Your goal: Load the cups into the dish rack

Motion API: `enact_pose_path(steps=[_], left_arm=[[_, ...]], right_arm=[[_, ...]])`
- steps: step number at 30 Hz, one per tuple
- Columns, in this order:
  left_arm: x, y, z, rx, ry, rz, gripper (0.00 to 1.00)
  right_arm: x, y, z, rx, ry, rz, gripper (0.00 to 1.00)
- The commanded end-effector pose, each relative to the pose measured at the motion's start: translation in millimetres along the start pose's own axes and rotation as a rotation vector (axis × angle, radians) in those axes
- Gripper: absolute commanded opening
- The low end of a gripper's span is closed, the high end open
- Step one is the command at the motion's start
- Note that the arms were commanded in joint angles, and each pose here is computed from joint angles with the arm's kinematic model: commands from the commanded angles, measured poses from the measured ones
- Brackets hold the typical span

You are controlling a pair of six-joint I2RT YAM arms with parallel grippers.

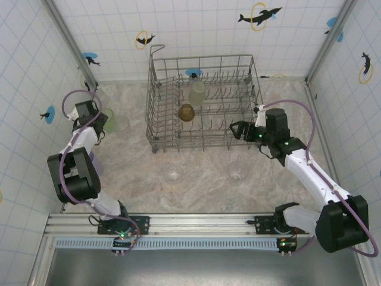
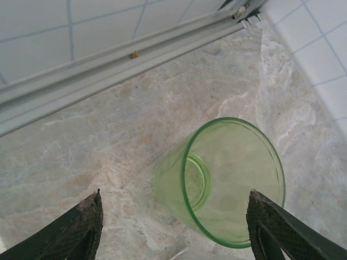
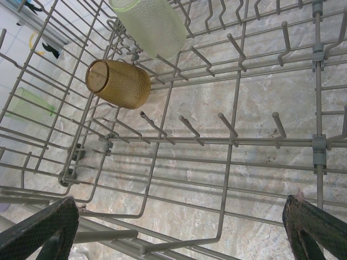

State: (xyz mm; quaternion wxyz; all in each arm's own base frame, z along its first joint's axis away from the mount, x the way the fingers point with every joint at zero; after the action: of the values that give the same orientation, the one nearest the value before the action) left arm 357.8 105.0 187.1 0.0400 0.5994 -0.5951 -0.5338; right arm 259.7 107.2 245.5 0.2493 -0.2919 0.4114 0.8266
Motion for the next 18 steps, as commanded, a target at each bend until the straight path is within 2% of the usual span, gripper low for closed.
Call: enact_pose_path(steps=[1,6,10,18], left_arm=[[4,-14,7,0.061,0.056,0.048,0.69],[8,-22,13,0.094,0.082,0.072,0.65],[8,-26,14,0.107,0.085,0.074,0.55],[7,-35,18,0.094,0.085,0.075,0.51]], right_arm=[[-3,6,2,-0.007,-0.001,-0.024,1.00],[-1,8,0,0.005,-0.006,-0.025,1.00],[0,9,0,0.006,-0.008,-0.027,1.00],[-2,8,0,0.013,-0.008,-0.023,1.00]])
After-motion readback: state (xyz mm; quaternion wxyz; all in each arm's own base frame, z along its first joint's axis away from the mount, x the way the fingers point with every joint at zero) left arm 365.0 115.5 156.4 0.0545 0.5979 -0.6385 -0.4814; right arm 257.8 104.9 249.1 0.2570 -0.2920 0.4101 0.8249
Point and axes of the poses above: each hand's point on the last joint's axis, 136 mm out from that joint toward the fingers, its own y axis back along the fingers, its own z axis along the line the jaws close on, x = y × z, the point moved 10 cm from there along y, back along the fingers
